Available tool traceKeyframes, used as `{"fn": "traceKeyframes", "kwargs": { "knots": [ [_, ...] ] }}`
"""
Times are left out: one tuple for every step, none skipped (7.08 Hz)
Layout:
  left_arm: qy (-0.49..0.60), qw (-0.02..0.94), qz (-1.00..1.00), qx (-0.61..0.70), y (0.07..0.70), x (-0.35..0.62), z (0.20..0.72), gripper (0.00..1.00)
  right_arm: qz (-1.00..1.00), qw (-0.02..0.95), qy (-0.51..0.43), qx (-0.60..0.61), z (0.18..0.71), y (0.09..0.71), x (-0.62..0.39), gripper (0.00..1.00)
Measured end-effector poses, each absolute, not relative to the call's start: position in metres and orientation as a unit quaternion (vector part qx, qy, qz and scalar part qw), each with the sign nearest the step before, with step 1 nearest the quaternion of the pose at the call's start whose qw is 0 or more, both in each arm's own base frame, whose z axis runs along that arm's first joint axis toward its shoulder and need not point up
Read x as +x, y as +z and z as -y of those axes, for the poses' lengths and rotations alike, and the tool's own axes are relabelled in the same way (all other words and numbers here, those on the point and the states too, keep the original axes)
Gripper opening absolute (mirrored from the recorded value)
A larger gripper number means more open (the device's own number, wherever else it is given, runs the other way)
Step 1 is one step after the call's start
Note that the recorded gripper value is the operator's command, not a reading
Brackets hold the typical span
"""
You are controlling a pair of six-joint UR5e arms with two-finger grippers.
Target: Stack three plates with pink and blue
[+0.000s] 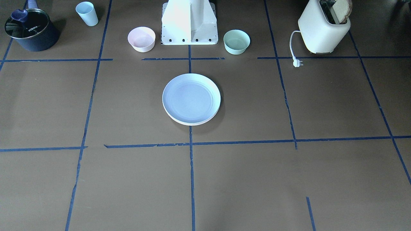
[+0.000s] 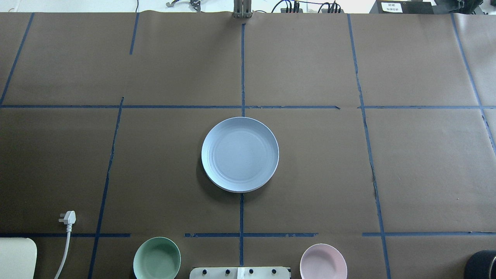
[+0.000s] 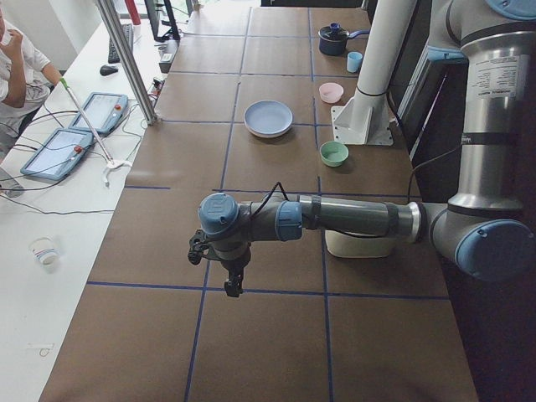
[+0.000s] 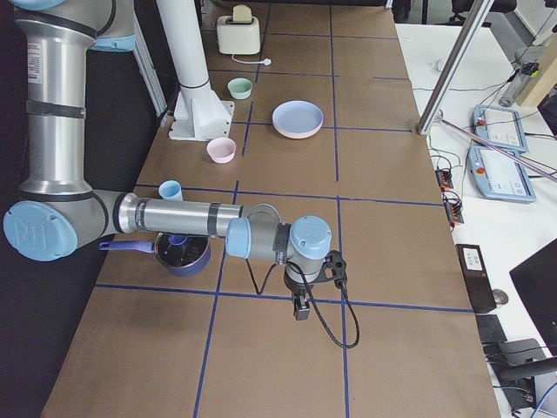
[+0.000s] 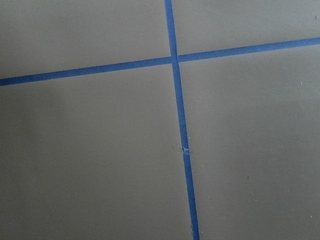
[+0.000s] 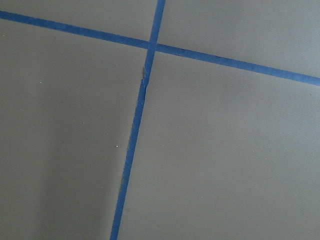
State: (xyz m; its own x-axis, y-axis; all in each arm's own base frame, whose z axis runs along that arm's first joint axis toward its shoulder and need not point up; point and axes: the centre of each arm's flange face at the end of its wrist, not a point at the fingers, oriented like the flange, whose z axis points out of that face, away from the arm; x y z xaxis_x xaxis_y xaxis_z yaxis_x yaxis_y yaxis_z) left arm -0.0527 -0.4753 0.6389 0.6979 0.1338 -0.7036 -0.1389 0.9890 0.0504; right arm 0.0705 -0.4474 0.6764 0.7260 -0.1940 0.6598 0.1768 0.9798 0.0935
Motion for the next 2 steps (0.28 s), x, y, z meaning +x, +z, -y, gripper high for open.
{"fn": "traceKeyframes", "kwargs": {
  "knots": [
    [0.075, 0.921, -0.381, -0.002, 0.638, -0.0526, 0.4761, 1.0, 0.357, 0.929, -0.1, 0.012, 0.4475, 0.676, 0.0697, 1.0],
    [0.075, 0.921, -0.381, -0.002, 0.6374, -0.0526, 0.4767, 1.0, 0.361, 0.927, -0.1, 0.013, 0.4486, 0.6744, 0.0679, 1.0]
  ]
}}
